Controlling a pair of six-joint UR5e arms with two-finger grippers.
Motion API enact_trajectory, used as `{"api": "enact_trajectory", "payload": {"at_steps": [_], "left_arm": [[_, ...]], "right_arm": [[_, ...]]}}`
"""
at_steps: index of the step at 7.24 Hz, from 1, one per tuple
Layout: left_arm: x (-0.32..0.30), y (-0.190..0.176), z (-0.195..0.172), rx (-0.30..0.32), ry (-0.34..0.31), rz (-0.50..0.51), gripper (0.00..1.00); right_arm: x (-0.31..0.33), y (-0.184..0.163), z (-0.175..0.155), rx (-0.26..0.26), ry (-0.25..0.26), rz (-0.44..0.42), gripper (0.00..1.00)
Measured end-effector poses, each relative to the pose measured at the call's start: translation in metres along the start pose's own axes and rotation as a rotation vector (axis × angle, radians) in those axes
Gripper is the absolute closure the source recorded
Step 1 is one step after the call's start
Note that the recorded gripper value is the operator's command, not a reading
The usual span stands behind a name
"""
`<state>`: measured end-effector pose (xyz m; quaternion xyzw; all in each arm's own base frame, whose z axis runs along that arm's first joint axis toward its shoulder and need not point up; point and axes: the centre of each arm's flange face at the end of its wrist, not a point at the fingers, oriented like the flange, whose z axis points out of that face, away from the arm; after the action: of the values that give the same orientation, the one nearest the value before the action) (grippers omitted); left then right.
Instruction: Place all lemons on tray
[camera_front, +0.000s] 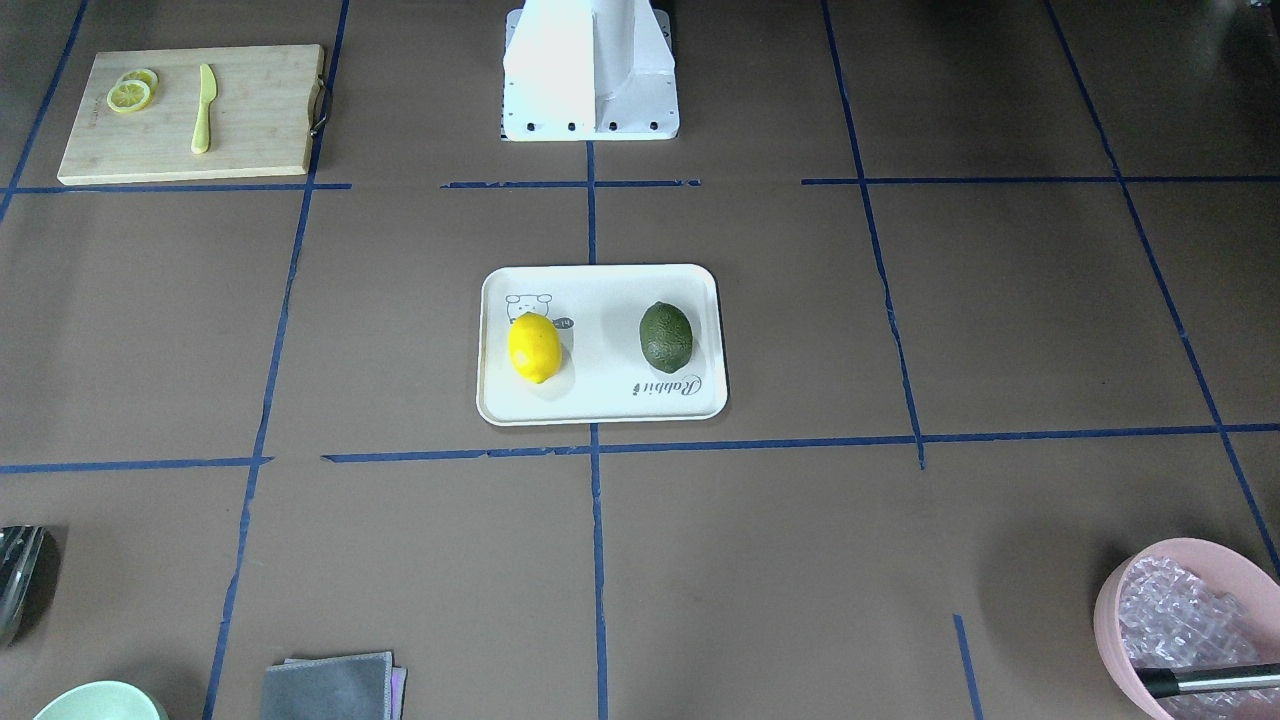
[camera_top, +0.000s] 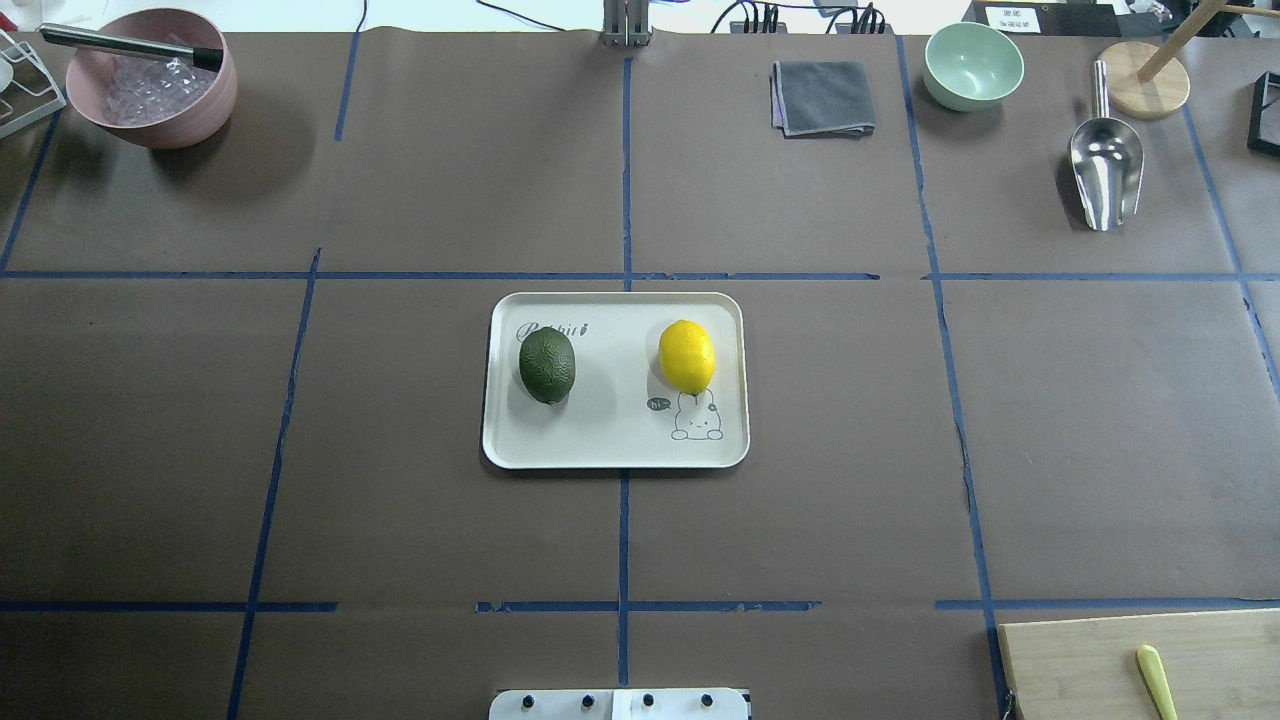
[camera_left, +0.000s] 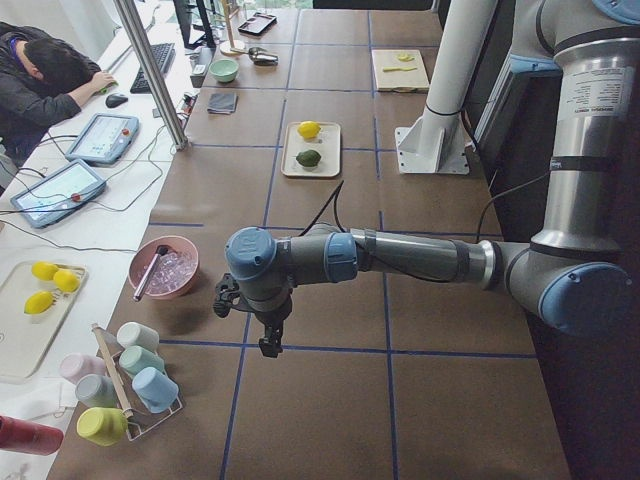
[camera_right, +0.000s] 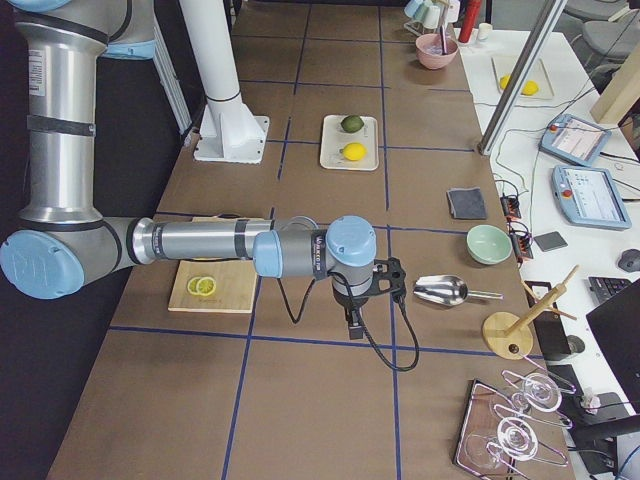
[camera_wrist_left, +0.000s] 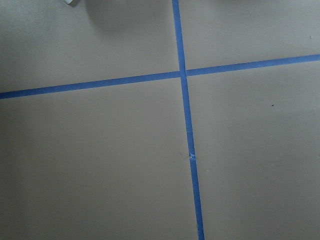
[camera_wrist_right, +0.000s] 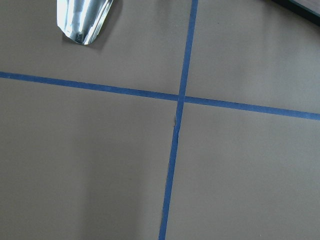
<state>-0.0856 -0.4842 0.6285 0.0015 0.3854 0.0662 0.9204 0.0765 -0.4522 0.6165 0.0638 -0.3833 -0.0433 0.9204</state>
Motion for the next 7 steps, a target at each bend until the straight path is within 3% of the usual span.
{"api": "enact_trajectory", "payload": {"at_steps": [7], "left_arm": [[-0.0002, 0.0005, -0.0041, 0.009, -0.001, 0.001, 0.0]], "right_arm": [[-0.0019, -0.0012, -0.0014, 0.003, 0.0, -0.003, 0.0]]}}
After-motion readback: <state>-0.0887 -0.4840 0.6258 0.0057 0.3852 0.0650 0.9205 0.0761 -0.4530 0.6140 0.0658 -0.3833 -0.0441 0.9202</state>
